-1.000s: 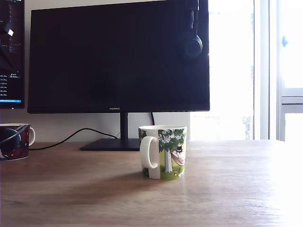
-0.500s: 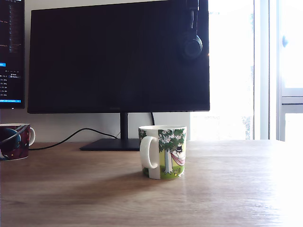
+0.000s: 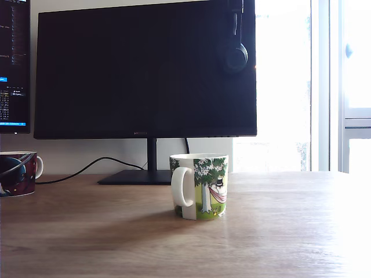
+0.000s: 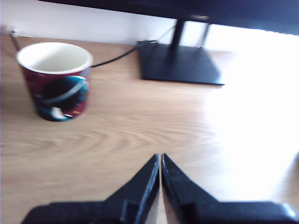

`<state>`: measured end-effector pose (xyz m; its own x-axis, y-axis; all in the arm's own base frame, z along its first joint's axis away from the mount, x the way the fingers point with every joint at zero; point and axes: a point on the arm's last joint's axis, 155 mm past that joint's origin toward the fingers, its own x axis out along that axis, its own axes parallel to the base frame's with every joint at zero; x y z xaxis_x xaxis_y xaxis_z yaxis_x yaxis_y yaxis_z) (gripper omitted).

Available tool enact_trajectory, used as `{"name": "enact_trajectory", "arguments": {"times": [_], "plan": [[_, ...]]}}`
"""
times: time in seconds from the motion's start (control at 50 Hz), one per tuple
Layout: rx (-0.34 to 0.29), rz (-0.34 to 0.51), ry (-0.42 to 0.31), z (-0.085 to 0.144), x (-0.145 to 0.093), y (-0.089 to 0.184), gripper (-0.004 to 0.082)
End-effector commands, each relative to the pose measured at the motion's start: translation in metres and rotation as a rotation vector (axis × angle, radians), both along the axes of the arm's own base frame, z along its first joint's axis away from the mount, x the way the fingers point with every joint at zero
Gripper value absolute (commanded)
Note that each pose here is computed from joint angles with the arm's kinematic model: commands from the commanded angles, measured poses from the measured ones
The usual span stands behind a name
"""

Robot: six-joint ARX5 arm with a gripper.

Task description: Pick up the coffee capsules from the table one by one and drop them inside the nearest coffee cup

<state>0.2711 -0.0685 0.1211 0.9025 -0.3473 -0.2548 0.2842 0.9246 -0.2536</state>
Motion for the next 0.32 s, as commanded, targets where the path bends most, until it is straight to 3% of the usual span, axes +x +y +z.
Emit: {"name": "enact_trajectory", "arguments": {"times": [0.0,0.3], "plan": [[-0.003,0.004,0.008,-0.005,-0.006,0.0,-0.0019],[0.013,0.052,0.005,-0.004,-0.024,0.009,-0.002]]}}
